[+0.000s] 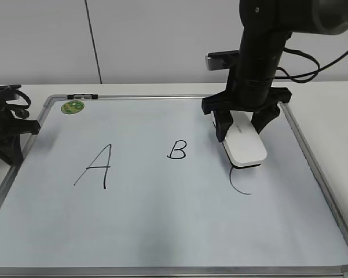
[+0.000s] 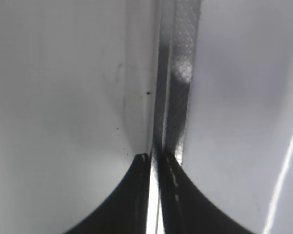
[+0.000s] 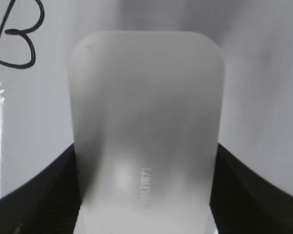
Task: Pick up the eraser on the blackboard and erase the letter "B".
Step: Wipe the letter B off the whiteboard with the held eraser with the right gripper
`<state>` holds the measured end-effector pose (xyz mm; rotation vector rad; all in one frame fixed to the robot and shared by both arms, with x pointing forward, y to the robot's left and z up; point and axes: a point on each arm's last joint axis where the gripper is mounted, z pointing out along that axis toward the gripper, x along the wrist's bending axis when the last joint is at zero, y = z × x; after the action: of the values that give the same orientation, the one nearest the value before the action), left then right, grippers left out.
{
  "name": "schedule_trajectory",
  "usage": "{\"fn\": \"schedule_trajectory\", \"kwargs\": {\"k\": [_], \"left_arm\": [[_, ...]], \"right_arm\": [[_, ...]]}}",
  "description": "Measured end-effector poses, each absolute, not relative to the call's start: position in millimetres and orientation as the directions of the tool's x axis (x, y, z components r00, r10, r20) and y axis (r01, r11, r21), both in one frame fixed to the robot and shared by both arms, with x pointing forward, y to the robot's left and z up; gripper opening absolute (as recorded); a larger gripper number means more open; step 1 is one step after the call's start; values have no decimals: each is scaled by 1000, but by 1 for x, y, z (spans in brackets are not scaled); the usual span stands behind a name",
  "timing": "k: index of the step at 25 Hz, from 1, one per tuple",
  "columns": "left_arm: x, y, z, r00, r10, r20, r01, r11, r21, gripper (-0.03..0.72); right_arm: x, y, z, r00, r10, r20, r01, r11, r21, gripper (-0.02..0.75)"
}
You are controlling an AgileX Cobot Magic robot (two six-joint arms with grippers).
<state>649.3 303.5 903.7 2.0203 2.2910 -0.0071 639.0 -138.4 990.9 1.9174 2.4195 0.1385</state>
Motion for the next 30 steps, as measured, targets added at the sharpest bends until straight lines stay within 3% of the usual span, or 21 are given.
{"fn": "schedule_trajectory", "kwargs": {"k": [14, 30], "left_arm": [[650, 303, 904, -123, 990, -68, 990, 127, 56, 27], [650, 303, 904, -122, 990, -68, 991, 126, 54, 27]], "right_arm": [[675, -114, 953, -257, 960, 112, 964, 248, 92, 519], [698, -102, 944, -267, 952, 147, 959, 247, 142, 519]]}}
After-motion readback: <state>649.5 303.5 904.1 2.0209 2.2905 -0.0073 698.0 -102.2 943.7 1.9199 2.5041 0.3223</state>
